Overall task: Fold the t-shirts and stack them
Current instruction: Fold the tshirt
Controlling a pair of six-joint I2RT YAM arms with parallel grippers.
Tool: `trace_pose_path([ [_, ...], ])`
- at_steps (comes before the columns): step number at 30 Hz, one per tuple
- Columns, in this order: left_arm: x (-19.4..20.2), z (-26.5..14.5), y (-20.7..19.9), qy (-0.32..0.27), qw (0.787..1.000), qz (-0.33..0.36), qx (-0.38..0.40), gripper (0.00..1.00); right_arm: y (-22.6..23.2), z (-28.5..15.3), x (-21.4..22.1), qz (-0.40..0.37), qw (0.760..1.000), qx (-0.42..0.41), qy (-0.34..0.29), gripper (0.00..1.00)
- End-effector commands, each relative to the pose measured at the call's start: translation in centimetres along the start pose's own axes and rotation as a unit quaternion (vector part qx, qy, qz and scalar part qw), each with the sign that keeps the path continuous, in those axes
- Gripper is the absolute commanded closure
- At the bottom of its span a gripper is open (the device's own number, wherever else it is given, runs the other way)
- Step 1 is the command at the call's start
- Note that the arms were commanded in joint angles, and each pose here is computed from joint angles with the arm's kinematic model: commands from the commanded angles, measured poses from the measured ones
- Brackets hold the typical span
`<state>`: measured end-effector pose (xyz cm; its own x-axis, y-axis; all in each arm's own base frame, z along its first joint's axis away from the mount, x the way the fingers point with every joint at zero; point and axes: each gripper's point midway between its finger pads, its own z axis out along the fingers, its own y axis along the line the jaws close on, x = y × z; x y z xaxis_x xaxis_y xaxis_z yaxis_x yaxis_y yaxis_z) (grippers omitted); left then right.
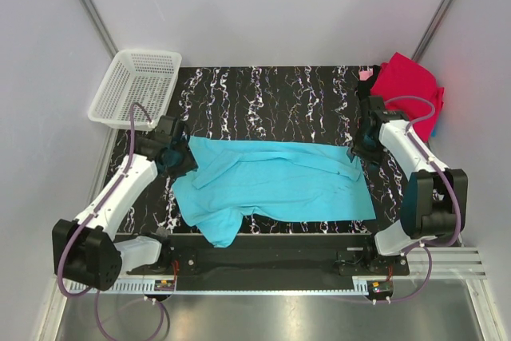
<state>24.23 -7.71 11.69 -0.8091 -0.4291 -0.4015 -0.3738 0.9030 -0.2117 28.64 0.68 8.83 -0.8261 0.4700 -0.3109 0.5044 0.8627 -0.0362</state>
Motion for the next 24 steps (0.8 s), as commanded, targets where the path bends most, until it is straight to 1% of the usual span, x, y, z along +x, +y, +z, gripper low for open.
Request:
trace_pose_path([
  [1,-1.6,-0.6,-3.4,-0.011,0.998,0.004,0.067,0.58,2.7,-0.6,-1.0,0.003,0.998,-0.059,-0.006,0.39],
  [2,-1.6,-0.4,-3.6,-0.009,0.997,0.004,0.072,0.60,3.3,-0.5,-1.0,0.001,0.997,-0.075,-0.007,0.41],
  [4,-1.0,-0.1,-4.9,0.003,0.994,0.002,0.110,0.63,3.8,0.1,0.0,-0.003,0.995,-0.097,0.008,0.48],
  [7,-0.7,0.6,-5.2,0.009,0.993,0.000,0.118,0.64,4.1,1.1,1.0,-0.010,0.994,-0.108,0.020,0.51],
  [12,0.5,3.0,-3.9,0.037,0.997,-0.002,0.075,0.65,4.2,2.6,2.4,-0.015,0.993,-0.111,0.046,0.53],
  [16,2.3,5.3,-2.7,0.066,0.997,-0.004,0.027,0.69,4.3,2.3,2.4,-0.013,0.992,-0.120,0.042,0.53],
  [18,3.1,5.9,-2.8,0.077,0.997,0.003,0.017,0.69,4.5,2.2,2.4,-0.014,0.992,-0.122,0.042,0.53],
  [21,3.8,6.7,-2.3,0.078,0.997,0.004,-0.009,0.70,4.4,2.1,2.5,-0.016,0.992,-0.121,0.041,0.53],
  [24,3.6,6.8,-1.4,0.063,0.998,0.003,-0.028,0.70,4.2,2.3,2.6,-0.018,0.992,-0.119,0.043,0.53],
])
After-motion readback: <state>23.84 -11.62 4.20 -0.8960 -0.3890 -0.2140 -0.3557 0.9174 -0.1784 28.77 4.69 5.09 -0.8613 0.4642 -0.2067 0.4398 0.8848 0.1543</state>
